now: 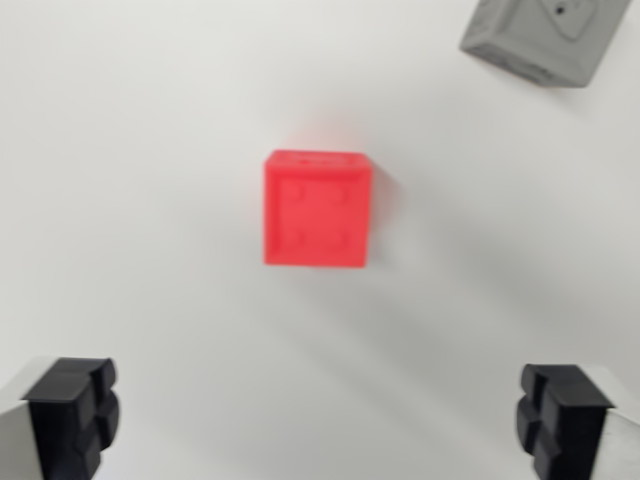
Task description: Destack cube
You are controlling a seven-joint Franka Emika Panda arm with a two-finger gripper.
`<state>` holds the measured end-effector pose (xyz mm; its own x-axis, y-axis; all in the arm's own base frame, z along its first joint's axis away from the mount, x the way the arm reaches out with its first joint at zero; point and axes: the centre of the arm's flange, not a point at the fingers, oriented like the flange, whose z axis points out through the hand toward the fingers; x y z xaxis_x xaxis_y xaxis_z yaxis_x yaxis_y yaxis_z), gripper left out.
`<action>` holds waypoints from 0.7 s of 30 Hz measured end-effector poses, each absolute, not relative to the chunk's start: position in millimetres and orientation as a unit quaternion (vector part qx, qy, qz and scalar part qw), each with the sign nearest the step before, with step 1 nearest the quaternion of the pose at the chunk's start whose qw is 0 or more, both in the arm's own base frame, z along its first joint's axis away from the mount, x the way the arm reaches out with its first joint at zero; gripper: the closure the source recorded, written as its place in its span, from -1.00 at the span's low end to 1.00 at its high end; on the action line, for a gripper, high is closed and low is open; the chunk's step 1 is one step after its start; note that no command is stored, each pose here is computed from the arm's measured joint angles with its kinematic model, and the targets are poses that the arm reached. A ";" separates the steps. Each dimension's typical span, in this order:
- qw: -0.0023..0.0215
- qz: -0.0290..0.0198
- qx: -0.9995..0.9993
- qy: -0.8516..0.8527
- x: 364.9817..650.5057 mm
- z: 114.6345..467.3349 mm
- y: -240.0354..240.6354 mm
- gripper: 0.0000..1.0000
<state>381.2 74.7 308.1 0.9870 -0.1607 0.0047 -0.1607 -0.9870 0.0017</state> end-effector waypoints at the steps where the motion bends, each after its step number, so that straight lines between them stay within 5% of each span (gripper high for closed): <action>1: 0.001 0.002 0.997 -0.081 381.3 313.4 74.8 -1.00; 21: 0.002 0.002 0.997 -0.081 382.0 383.9 75.0 -1.00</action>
